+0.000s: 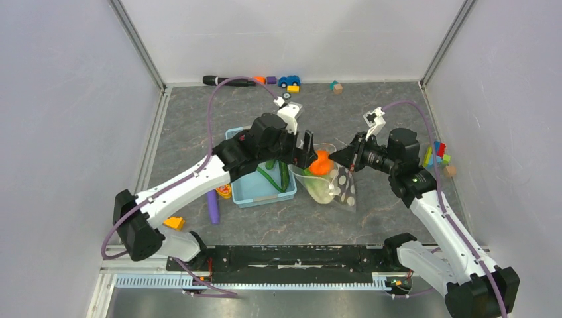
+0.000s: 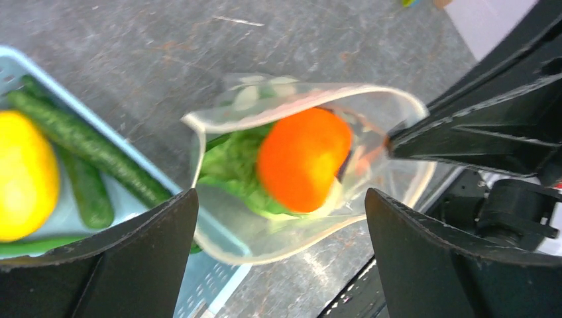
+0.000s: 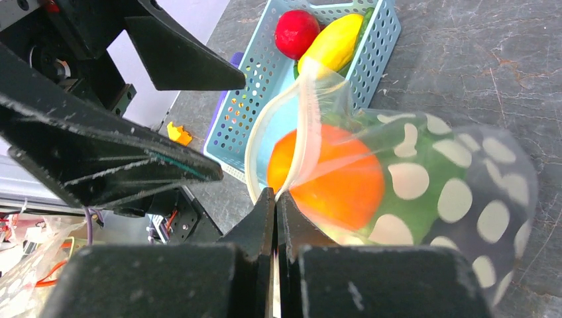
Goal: Place the food in the zip-top bag and seal the zipper
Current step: Place the fake vegetable in the zipper food storage bag, then adjust the zipper food storage bag at the center of the board.
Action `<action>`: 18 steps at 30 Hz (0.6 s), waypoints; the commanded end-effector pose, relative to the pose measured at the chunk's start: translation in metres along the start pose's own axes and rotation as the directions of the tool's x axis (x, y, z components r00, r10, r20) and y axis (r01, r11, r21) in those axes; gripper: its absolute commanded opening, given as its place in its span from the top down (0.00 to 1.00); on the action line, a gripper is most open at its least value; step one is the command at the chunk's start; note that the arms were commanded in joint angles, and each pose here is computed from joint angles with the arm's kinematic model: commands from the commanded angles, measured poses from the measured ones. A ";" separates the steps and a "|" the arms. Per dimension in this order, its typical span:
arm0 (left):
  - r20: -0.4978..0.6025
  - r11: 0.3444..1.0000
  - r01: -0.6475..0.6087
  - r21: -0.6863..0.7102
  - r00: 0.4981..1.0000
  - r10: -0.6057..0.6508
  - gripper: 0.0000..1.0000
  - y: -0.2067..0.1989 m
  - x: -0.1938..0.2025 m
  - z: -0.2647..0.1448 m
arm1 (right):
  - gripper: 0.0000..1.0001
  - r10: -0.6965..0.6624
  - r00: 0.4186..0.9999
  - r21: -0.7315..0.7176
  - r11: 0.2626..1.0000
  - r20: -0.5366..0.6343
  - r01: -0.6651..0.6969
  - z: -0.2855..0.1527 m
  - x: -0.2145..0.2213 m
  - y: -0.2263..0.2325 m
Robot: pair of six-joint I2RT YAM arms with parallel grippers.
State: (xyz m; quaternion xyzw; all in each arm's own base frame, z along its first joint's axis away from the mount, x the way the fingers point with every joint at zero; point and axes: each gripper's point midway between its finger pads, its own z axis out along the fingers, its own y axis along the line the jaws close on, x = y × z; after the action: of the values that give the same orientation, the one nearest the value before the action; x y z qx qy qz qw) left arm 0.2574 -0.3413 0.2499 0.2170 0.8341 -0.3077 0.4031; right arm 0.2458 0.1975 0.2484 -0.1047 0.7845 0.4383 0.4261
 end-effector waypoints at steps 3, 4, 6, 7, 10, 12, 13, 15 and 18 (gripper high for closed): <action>0.042 0.976 0.060 -0.211 0.998 -0.052 0.00 0.052 0.006 -0.030 | 1.00 -0.061 0.996 -0.040 0.997 0.070 0.064 -0.003 -0.022 0.013; 0.044 0.971 0.073 -0.229 0.997 -0.065 0.00 0.057 0.009 -0.031 | 1.00 -0.061 0.996 -0.043 0.997 0.070 0.064 -0.003 -0.022 0.014; 0.041 0.960 0.103 -0.260 0.995 -0.096 0.00 0.068 0.016 -0.030 | 1.00 -0.063 0.996 -0.047 0.997 0.070 0.066 -0.004 -0.021 0.015; 0.037 0.955 0.121 -0.269 0.993 -0.115 0.00 0.072 0.019 -0.028 | 1.00 -0.064 0.996 -0.050 0.996 0.068 0.068 -0.004 -0.021 0.016; 0.016 0.945 0.161 -0.286 0.986 -0.163 0.00 0.079 0.024 -0.013 | 1.00 -0.066 0.996 -0.058 0.996 0.064 0.070 -0.004 -0.020 0.017; -0.004 0.944 0.175 -0.278 0.983 -0.183 0.01 0.078 0.026 0.002 | 1.00 -0.067 0.996 -0.060 0.996 0.062 0.071 -0.004 -0.020 0.017; -0.011 0.946 0.179 -0.269 0.982 -0.189 0.03 0.077 0.025 0.007 | 1.00 -0.066 0.996 -0.061 0.996 0.060 0.070 -0.004 -0.019 0.017; -0.032 0.953 0.181 -0.245 0.980 -0.195 0.08 0.072 0.025 0.017 | 1.00 -0.066 0.996 -0.062 0.996 0.058 0.070 -0.004 -0.018 0.017; -0.069 0.960 0.179 -0.216 0.978 -0.198 0.19 0.067 0.030 0.029 | 1.00 -0.069 0.996 -0.063 0.995 0.059 0.072 -0.004 -0.019 0.017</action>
State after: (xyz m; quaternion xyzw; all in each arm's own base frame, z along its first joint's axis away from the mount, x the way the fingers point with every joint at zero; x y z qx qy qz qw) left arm 0.2883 -0.2862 0.1705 0.1150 0.9076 -0.1989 0.3513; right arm 0.2442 0.1984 0.2486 -0.1088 0.7834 0.4412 0.4240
